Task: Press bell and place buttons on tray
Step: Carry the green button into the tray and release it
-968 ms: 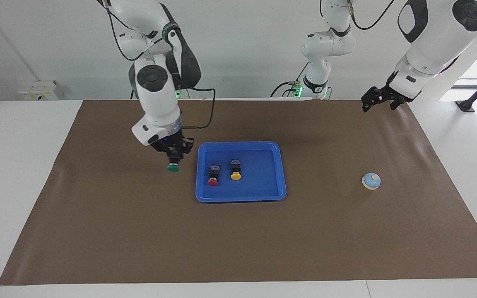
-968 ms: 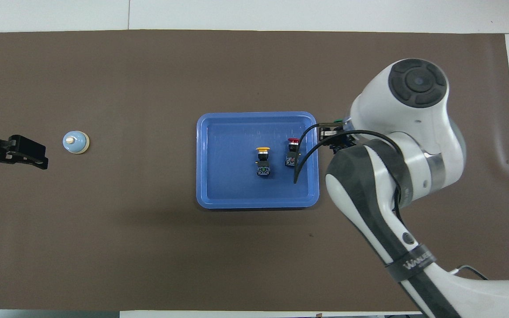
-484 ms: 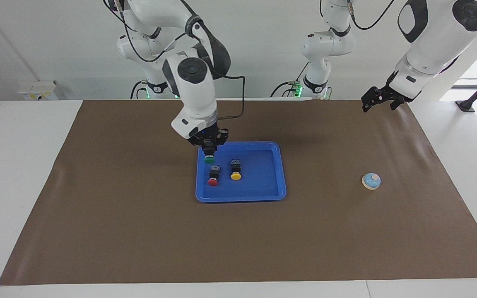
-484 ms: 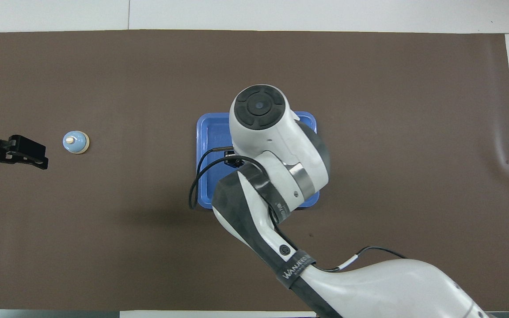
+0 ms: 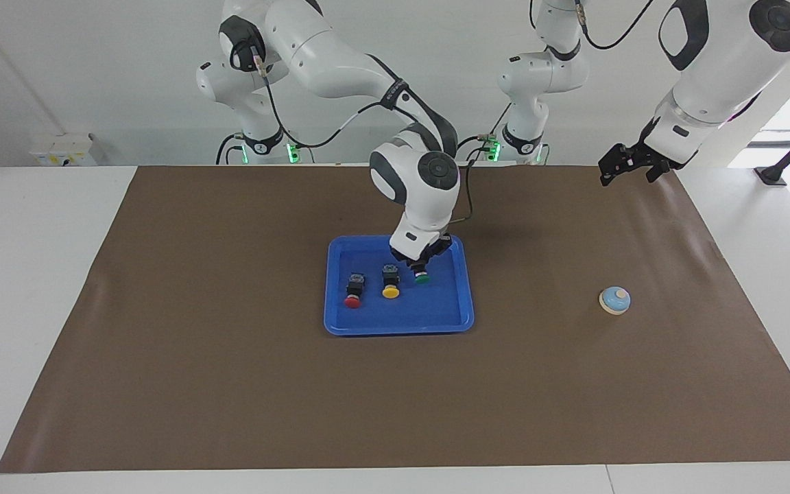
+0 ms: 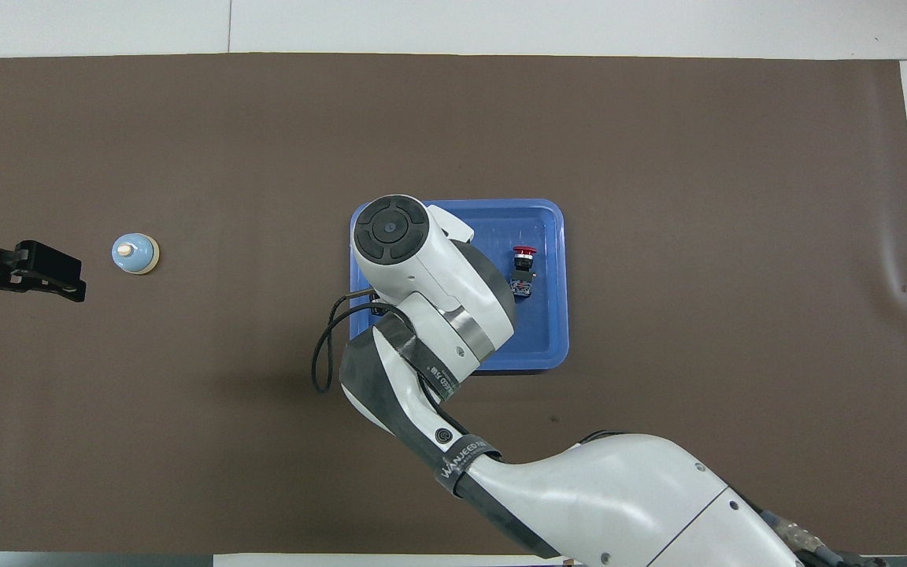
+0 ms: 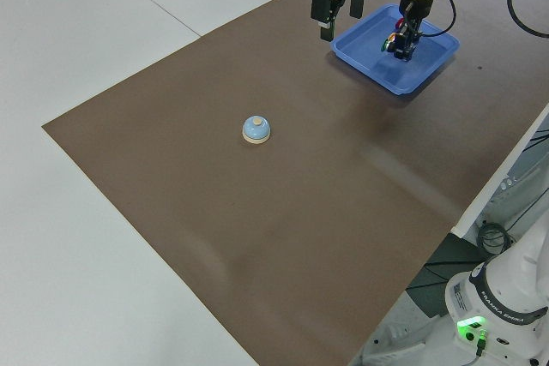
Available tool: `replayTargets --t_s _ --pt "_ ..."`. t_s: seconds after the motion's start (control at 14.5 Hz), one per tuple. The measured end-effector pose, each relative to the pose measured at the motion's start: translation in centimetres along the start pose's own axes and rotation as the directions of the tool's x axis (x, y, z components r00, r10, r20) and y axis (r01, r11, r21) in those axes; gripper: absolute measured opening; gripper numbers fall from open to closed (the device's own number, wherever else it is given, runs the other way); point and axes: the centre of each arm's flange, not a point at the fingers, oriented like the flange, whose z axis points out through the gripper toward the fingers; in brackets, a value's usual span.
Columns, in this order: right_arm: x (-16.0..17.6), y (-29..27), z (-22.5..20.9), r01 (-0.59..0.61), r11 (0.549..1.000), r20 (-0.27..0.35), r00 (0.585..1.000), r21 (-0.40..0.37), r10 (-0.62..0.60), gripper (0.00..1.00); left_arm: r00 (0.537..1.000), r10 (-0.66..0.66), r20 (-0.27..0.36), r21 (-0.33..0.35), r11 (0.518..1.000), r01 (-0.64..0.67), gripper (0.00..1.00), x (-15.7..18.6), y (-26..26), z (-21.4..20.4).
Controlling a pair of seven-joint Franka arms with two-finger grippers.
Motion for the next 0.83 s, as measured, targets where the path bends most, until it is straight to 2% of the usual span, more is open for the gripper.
replayTargets --t_s 0.41,0.62,0.69,0.83 --pt "0.5 -0.8 0.6 -0.049 0.998 -0.063 0.997 0.041 0.052 0.41 1.000 0.000 0.000 0.000 1.000 0.000 1.00 0.0 0.0 0.0" --pt "-0.3 -1.5 2.0 -0.063 0.997 -0.056 0.996 0.036 0.064 0.41 1.000 0.000 0.000 0.000 1.000 0.000 1.00 0.0 0.0 0.0" --pt "-0.4 -1.5 2.1 -0.064 0.997 -0.054 0.996 0.035 0.066 0.45 1.000 0.000 0.000 0.000 1.000 0.000 1.00 0.0 0.0 0.0" --pt "-0.4 -1.3 2.0 -0.068 0.997 -0.047 0.997 0.028 0.069 0.67 1.000 0.000 0.000 0.000 1.000 0.000 1.00 0.0 0.0 0.0"
